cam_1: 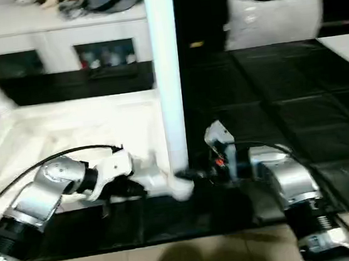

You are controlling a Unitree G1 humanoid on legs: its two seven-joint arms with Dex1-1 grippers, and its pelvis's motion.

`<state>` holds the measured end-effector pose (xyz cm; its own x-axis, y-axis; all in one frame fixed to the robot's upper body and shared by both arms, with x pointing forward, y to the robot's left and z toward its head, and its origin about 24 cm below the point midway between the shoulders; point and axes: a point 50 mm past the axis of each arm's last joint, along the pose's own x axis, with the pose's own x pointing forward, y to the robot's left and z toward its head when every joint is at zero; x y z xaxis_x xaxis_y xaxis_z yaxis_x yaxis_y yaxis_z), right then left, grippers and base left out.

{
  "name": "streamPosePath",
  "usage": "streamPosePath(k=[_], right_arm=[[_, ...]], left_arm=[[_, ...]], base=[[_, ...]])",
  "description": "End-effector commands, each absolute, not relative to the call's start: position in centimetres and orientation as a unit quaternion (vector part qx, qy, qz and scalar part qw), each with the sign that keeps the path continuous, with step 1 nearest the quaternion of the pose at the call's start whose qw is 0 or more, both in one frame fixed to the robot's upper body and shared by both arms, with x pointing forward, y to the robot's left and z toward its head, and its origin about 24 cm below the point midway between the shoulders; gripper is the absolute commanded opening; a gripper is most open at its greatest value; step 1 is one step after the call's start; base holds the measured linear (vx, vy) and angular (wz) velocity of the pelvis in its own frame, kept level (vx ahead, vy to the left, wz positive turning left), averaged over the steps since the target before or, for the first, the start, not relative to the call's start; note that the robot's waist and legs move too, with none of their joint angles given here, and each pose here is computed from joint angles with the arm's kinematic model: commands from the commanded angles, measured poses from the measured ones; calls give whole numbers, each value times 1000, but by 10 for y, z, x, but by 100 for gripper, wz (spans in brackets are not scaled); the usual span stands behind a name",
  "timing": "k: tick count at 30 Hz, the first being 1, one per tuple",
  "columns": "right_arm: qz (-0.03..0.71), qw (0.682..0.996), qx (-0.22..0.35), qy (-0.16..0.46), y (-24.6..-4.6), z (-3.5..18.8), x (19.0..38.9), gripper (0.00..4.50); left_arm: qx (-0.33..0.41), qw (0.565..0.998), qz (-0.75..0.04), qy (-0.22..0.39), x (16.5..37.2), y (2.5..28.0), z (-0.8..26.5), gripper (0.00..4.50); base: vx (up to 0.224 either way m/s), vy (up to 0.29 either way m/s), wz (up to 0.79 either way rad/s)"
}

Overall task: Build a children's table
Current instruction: Rotate leg to tighten

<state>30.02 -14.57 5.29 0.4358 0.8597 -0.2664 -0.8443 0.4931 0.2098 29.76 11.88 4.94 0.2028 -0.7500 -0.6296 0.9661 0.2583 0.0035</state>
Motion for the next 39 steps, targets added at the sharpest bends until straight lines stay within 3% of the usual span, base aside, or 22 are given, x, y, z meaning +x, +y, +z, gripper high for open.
streamPosePath(k=[1,2,4,9,12,16,23,29,30,33,36,37,39], right_arm=[[447,875,24,182,-127,50,311,189],[391,901,30,183,-121,47,317,189],[335,923,41,182,-116,44,323,189],[231,955,85,169,-106,41,336,189],[226,959,92,145,-104,45,336,259],[238,958,90,132,-109,47,335,286],[304,946,57,95,-136,57,327,348],[393,915,8,96,-164,64,315,389],[436,893,-8,110,-173,67,310,401],[481,868,-20,123,-178,70,305,433],[541,829,-33,140,-182,72,299,433],[541,829,-33,140,-182,72,299,433],[583,797,-45,149,-183,74,297,420]], left_arm=[[165,748,-602,225,290,76,56,0],[156,771,-575,225,294,68,57,0],[144,797,-544,221,299,60,59,0],[138,843,-477,205,311,44,63,0],[154,851,-459,203,314,43,64,0],[171,850,-453,206,315,51,62,0],[215,829,-470,212,316,78,54,0],[235,789,-521,226,309,96,48,0],[251,761,-554,228,306,103,47,0],[263,732,-587,226,302,108,47,0],[276,689,-634,216,298,113,49,0],[276,689,-634,216,298,113,49,0],[288,642,-680,204,292,115,52,0]], base=[[0,0,0],[0,0,0],[0,0,0],[36,-6,-18],[0,0,0],[0,0,0],[0,0,0],[0,0,0],[0,0,0],[0,0,0],[0,0,0],[0,0,0],[0,0,0]])
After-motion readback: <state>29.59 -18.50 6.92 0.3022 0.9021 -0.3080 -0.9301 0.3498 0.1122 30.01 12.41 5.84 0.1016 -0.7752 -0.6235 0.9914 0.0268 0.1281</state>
